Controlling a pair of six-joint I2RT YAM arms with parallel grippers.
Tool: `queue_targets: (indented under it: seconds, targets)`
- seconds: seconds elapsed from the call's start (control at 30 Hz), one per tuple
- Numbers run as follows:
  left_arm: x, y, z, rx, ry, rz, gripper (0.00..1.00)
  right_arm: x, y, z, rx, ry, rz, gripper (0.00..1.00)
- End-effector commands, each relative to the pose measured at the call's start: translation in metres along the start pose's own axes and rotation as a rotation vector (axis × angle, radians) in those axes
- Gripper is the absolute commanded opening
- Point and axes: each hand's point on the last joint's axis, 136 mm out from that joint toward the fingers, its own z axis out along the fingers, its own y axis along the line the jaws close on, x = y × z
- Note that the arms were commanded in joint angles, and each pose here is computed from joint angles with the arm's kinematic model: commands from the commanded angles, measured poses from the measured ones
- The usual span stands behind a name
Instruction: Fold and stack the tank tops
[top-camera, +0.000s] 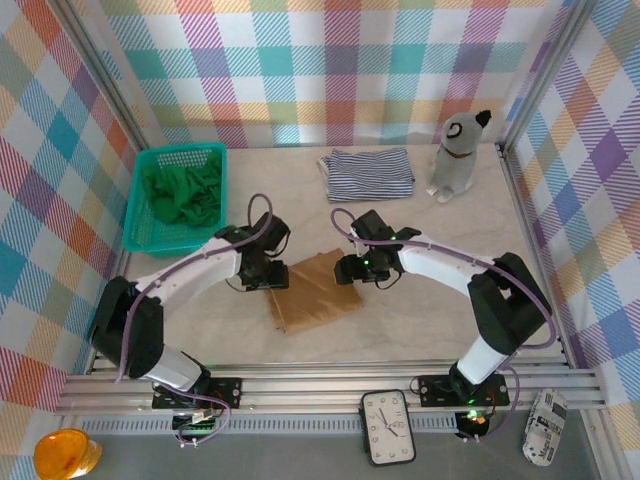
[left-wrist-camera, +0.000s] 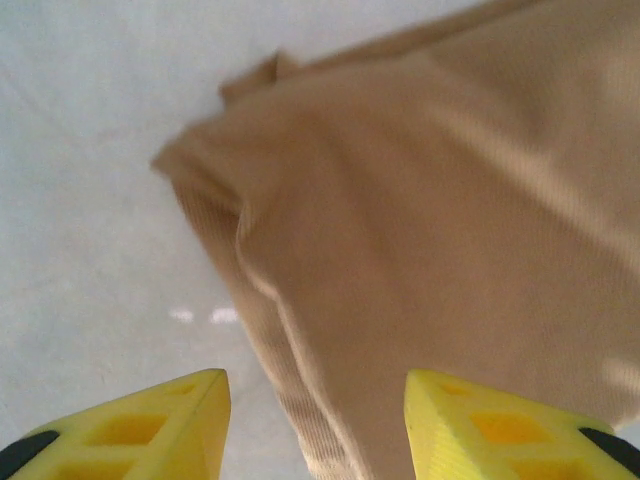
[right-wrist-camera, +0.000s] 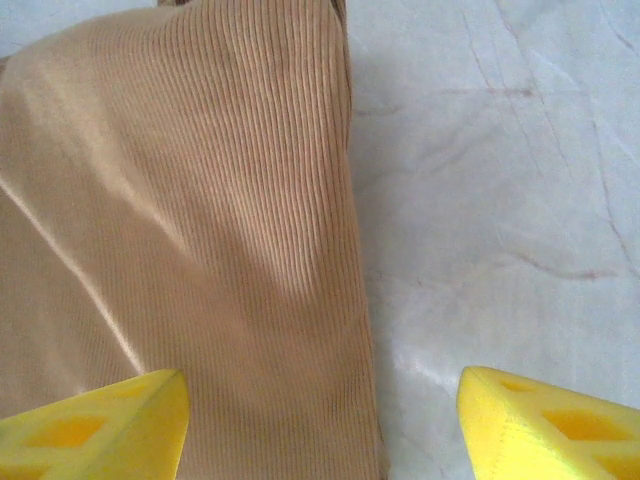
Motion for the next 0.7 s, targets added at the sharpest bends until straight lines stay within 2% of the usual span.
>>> queue_targets:
  seconds: [0.0, 0.07, 0.17, 0.3, 0.47, 0.53, 0.67]
  targets:
    - [0.014, -0.008, 0.009, 0.101, 0.013, -0.104, 0.50, -0.020, 0.008, 0.012, -0.017, -0.024, -0.063, 0.72]
    - [0.015, -0.015, 0.016, 0.161, -0.002, -0.124, 0.50, -0.021, 0.011, 0.021, -0.040, -0.010, -0.058, 0.72]
    - [0.023, -0.005, 0.032, 0.109, 0.031, -0.122, 0.50, -0.019, 0.011, 0.034, -0.048, 0.025, -0.054, 0.72]
    - [0.028, -0.003, 0.046, 0.121, 0.037, -0.128, 0.51, -0.016, 0.015, 0.041, -0.081, 0.044, -0.047, 0.73]
    - [0.018, -0.021, 0.055, 0.243, -0.015, -0.172, 0.49, -0.004, 0.021, 0.049, -0.134, 0.091, -0.032, 0.69]
    - [0.016, -0.024, 0.058, 0.260, -0.016, -0.175, 0.45, 0.000, 0.021, 0.051, -0.145, 0.100, -0.025, 0.68]
    - [0.006, -0.035, 0.049, 0.310, -0.048, -0.167, 0.23, 0.011, 0.019, 0.056, -0.146, 0.131, -0.018, 0.64]
